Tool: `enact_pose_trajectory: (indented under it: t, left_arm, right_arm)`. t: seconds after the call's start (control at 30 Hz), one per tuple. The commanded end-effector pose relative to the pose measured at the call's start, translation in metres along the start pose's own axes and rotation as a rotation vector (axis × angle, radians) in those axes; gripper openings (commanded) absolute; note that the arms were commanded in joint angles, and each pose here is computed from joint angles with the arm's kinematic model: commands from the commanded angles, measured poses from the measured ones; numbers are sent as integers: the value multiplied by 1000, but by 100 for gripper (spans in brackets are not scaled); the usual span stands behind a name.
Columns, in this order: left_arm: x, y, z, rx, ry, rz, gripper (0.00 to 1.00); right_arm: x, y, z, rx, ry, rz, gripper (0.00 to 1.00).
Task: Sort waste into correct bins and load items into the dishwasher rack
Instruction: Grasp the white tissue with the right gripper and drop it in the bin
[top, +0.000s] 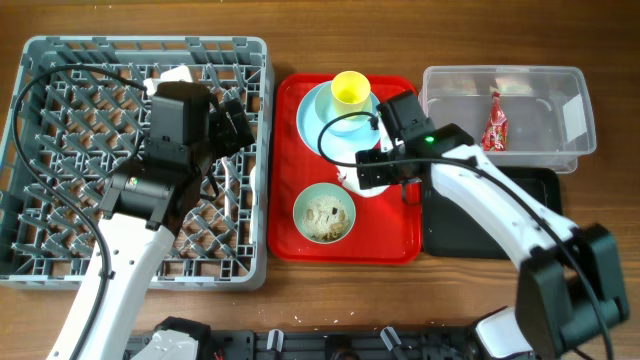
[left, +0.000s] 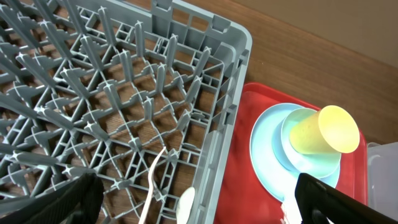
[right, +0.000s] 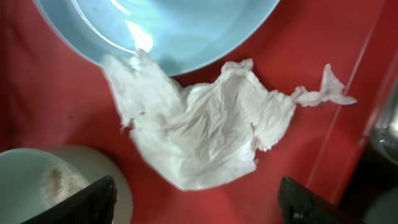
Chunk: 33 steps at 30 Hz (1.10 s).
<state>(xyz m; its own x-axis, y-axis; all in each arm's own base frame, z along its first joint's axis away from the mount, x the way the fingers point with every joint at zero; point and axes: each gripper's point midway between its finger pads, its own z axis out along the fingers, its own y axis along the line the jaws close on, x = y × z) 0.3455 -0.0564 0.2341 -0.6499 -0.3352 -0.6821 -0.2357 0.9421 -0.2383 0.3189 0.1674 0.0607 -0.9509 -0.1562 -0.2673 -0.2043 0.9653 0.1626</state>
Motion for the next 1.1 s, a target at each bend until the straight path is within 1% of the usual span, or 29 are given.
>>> enact_pose_trajectory:
  t: [0.0,0.07,0.1,0.13,0.17,0.2,0.23,0.3,0.37,0.43,0.5,0.57,0.7,0.73,0.8,0.83,0.87,0.97,1.0,1.07]
  left_arm:
    - [-5,0,-2,4,-11,-15,100]
    - [-5,0,-2,4,-11,-15,100]
    - [-5,0,-2,4,-11,-15,100]
    - [-5,0,-2,4,-11,-15,100]
    - [-5,0,-2,4,-11,-15,100]
    - [-5,0,-2,4,-11,-15,100]
    - [-5,0,-2,4,-11,-15,100]
    - [-5,0,-2,4,-11,-15,100]
    - [-5,0,-2,4,-11,-15,100]
    - [-5,0,-2,4,-11,-15,100]
    - [-5,0,-2,3,-11,-15,100]
    - [-5,0,-2,4,-11,-15,100]
    - [-5,0,-2,4,-11,-15,100]
    - [-5,0,-2,4,-11,-15,100]
    - [-5,0,-2,4,-11,-15,100]
    - [-5,0,-2,4,-11,-15,100]
    - [-5,0,-2,4,-11,-15,100]
    - [-5,0,-2,4,-11,-15,100]
    - [-5,0,-2,3,-11,-15,100]
    - [-5,0,-2,4,-11,-15,100]
  right_arm:
    - [6,-7,34,41,50,21,84]
    - [7,-9,53,45,65,23,84]
    - [9,-11,63,50,80,24,81]
    - [11,-12,66,53,90,24,68]
    - [12,-12,66,54,93,25,37]
    - [11,-11,64,53,93,25,19]
    - [9,-10,52,51,95,26,4]
    - [-10,-6,17,54,29,21,4]
    - [-42,-20,-41,127,-141,37,4]
    - [-65,-50,-100,230,-331,98,4]
    - [-73,-87,-140,313,-446,191,4]
    - [-72,-132,-147,385,-462,292,4]
    - [-69,-183,-125,445,-436,399,4]
    - [-69,-193,-112,457,-408,409,22]
    - [-64,-208,-88,474,-349,428,91]
    - [-63,-211,-86,479,-339,433,100]
    - [-61,-214,-91,483,-336,441,100]
    - [-71,-201,-144,458,-414,415,100]
    - [-74,-186,-166,398,-444,373,100]
    - [-76,-139,-201,182,-503,289,100]
